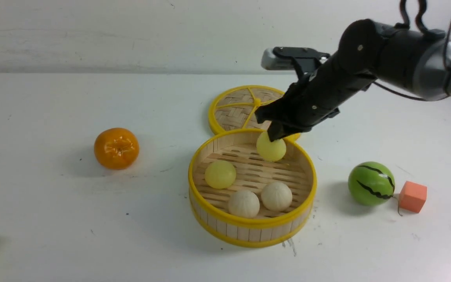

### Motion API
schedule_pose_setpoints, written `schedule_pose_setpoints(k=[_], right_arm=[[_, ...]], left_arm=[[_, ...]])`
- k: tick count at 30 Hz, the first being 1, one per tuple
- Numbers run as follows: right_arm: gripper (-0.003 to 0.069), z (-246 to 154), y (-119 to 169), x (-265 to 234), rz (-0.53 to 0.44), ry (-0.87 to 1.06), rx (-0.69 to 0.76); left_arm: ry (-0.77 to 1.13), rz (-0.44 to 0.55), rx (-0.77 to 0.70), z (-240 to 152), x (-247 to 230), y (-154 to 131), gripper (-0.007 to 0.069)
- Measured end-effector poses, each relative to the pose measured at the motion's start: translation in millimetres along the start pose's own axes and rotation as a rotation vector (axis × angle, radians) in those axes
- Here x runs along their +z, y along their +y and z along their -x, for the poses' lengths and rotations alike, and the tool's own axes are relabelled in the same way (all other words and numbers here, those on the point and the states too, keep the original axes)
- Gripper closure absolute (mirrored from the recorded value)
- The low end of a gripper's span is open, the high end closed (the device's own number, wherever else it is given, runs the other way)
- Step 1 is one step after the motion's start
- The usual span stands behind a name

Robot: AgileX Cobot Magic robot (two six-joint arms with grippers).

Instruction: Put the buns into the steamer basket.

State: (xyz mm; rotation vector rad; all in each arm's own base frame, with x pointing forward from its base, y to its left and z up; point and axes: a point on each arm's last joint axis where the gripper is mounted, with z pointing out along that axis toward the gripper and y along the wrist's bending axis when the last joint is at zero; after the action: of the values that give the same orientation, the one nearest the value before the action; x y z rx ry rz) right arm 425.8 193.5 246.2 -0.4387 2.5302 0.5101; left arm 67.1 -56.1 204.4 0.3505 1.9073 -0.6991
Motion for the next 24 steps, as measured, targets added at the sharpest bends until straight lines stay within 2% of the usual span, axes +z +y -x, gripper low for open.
schedule_pose_setpoints(k=[5, 8, 10, 11, 12, 13, 14, 16, 20, 23, 24], right_arm=[[0.0617, -7.3, 0.0, 30.8, -0.008, 0.011, -0.005], [0.0528, -10.1, -4.0, 42.3, -0.017, 0.013, -0.001], [0.0444, -8.7, -3.7, 40.9, -0.018, 0.001, -0.001], [0.0434, -8.4, -3.5, 40.4, -0.018, -0.001, -0.001], [0.035, -6.0, -1.6, 34.5, -0.015, -0.012, -0.004], [0.0341, -5.6, -1.2, 33.3, -0.014, -0.013, -0.003], [0.0283, -2.9, 1.9, 23.5, -0.009, -0.02, -0.009], [0.0226, 1.7, 10.5, -3.9, 0.004, -0.021, -0.026], [0.0235, 1.6, 24.5, -63.2, -0.004, 0.0, -0.05], [0.0351, -17.4, 32.9, -121.3, -0.044, 0.036, -0.026], [0.0351, -20.7, 32.6, -122.3, -0.048, 0.046, -0.022]], left_arm=[[0.0, 0.0, 0.0, 0.0, 0.0, 0.0, 0.0481], [0.0, 0.0, 0.0, 0.0, 0.0, 0.0, 0.0477], [0.0, 0.0, 0.0, 0.0, 0.0, 0.0, 0.0473], [0.0, 0.0, 0.0, 0.0, 0.0, 0.0, 0.0473], [0.0, 0.0, 0.0, 0.0, 0.0, 0.0, 0.0471], [0.0, 0.0, 0.0, 0.0, 0.0, 0.0, 0.047], [0.0, 0.0, 0.0, 0.0, 0.0, 0.0, 0.047], [0.0, 0.0, 0.0, 0.0, 0.0, 0.0, 0.047], [0.0, 0.0, 0.0, 0.0, 0.0, 0.0, 0.0465], [0.0, 0.0, 0.0, 0.0, 0.0, 0.0, 0.046], [0.0, 0.0, 0.0, 0.0, 0.0, 0.0, 0.046]])
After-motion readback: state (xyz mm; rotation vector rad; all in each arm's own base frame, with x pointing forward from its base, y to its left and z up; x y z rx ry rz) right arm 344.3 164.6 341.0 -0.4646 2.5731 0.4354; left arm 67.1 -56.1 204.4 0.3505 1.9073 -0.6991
